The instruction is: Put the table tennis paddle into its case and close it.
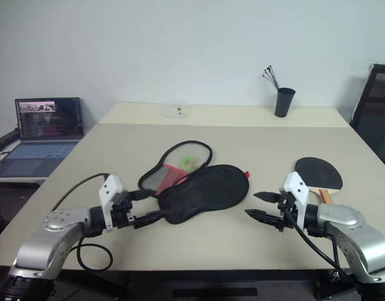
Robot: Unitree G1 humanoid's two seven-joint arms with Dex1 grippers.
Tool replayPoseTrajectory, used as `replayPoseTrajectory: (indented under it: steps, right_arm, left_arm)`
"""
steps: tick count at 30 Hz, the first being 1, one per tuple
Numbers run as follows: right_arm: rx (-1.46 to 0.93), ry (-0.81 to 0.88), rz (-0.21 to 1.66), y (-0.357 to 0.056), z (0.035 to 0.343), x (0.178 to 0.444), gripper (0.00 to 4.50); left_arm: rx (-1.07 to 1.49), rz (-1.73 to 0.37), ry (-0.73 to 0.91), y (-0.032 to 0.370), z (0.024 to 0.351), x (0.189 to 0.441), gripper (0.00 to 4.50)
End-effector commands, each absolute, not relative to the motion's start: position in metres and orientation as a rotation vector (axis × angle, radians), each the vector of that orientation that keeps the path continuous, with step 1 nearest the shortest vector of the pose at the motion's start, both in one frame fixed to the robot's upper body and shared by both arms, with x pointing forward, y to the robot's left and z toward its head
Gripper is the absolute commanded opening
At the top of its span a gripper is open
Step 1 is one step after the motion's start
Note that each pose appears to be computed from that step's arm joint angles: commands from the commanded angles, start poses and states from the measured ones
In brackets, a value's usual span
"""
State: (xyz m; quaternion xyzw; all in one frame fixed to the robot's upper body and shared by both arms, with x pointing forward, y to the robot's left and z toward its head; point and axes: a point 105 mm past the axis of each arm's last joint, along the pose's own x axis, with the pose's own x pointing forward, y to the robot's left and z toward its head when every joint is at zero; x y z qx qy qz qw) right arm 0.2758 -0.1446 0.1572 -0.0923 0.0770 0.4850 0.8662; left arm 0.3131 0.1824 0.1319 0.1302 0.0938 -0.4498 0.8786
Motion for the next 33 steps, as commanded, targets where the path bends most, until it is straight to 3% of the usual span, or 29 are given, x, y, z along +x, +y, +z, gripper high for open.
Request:
replayPoseTrajectory:
  steps: [1,11,24,27,33]
  right_arm:
    - [-0.205,0.095,0.999,-0.142,0.166,0.274,3.04]
    - [-0.185,0.083,0.973,-0.141,0.158,0.27,3.04]
    - [-0.179,0.083,0.948,-0.142,0.15,0.268,3.04]
    - [-0.18,0.082,0.946,-0.142,0.151,0.268,3.04]
    - [-0.189,0.075,0.935,-0.142,0.155,0.269,3.04]
  left_arm:
    - [0.358,-1.001,0.167,0.172,0.132,0.322,4.45]
    - [0.481,-1.237,0.202,0.153,0.113,0.318,4.45]
    - [0.537,-1.309,0.234,0.142,0.095,0.312,4.45]
    - [0.554,-1.315,0.234,0.141,0.091,0.311,3.87]
    - [0.523,-1.301,0.245,0.145,0.086,0.31,1.7]
